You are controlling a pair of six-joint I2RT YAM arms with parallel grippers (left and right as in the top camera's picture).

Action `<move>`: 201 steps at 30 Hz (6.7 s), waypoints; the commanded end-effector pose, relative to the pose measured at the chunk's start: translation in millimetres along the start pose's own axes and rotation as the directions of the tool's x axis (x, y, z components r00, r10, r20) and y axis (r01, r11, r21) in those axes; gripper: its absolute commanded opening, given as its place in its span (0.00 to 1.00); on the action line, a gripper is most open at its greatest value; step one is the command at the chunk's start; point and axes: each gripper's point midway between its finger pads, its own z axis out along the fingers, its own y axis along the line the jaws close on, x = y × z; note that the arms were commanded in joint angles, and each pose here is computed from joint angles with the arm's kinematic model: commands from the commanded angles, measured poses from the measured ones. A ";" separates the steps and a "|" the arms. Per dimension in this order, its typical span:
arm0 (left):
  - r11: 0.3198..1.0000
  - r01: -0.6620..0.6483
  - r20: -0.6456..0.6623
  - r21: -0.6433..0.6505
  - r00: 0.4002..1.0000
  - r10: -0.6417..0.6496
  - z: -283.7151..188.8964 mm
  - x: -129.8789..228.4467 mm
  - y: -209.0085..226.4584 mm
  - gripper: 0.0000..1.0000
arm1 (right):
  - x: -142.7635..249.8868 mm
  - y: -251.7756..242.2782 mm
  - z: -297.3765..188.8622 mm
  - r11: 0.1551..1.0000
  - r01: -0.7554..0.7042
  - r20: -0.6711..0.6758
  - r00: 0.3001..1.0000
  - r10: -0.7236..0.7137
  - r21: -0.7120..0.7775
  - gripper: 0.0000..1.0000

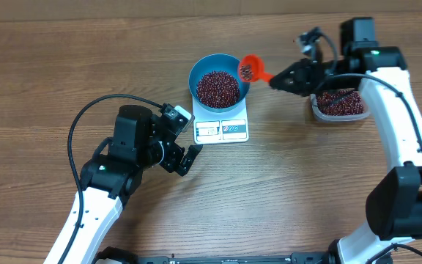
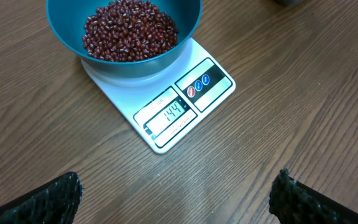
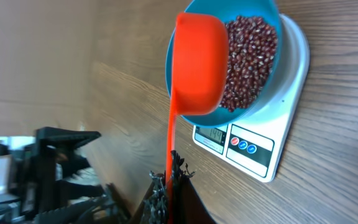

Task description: Scoop item into bowl and weigh 150g on scale

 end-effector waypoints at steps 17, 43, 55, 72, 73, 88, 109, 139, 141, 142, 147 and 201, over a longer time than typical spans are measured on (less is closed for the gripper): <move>1.000 0.020 -0.006 0.005 1.000 -0.020 1.6 2.5 0.6 0.99 | -7.7 14.1 48.0 0.939 0.177 -0.027 0.984 -0.177 0.295 0.04; 1.000 0.020 -0.005 0.005 1.000 -0.020 1.6 2.2 0.7 1.00 | -17.7 27.9 59.4 0.722 0.323 -0.062 0.929 -0.364 0.612 0.04; 1.000 0.020 -0.006 0.005 1.000 -0.020 1.6 2.4 0.6 1.00 | -16.1 30.4 61.7 0.715 0.337 -0.071 0.924 -0.375 0.612 0.04; 1.000 0.020 -0.006 0.005 1.000 -0.020 1.6 2.3 0.6 0.99 | -16.0 30.4 61.7 0.715 0.338 -0.072 0.924 -0.375 0.612 0.04; 1.000 0.020 -0.006 0.005 1.000 -0.020 1.6 2.3 0.6 1.00 | -16.0 30.4 61.7 0.715 0.338 -0.072 0.924 -0.375 0.612 0.04; 1.000 0.020 -0.005 0.005 1.000 -0.020 1.6 2.2 0.7 0.99 | -16.0 30.4 61.7 0.715 0.338 -0.072 0.924 -0.375 0.612 0.04; 1.000 0.020 -0.006 0.005 1.000 -0.020 1.6 2.3 0.6 0.99 | -16.1 30.4 61.7 0.688 0.399 -0.112 0.899 -0.423 0.606 0.04; 1.000 0.020 -0.005 0.005 1.000 -0.020 1.6 2.2 0.7 0.99 | -16.0 30.3 61.6 0.646 0.480 -0.168 0.859 -0.484 0.593 0.04; 1.000 0.020 -0.006 0.005 1.000 -0.020 1.6 2.3 0.6 1.00 | -16.0 30.4 61.7 0.645 0.483 -0.170 0.857 -0.486 0.592 0.04; 1.000 0.020 -0.006 0.005 1.000 -0.020 1.6 2.3 0.6 0.99 | -16.0 30.4 61.7 0.643 0.486 -0.172 0.855 -0.488 0.592 0.04; 1.000 0.020 -0.006 0.005 1.000 -0.020 1.6 2.5 0.6 1.00 | -16.1 30.4 61.7 0.643 0.486 -0.172 0.855 -0.489 0.592 0.04; 1.000 0.020 -0.005 0.005 1.000 -0.020 1.6 2.2 0.7 1.00 | -15.2 29.8 61.4 0.615 0.532 -0.207 0.828 -0.520 0.581 0.04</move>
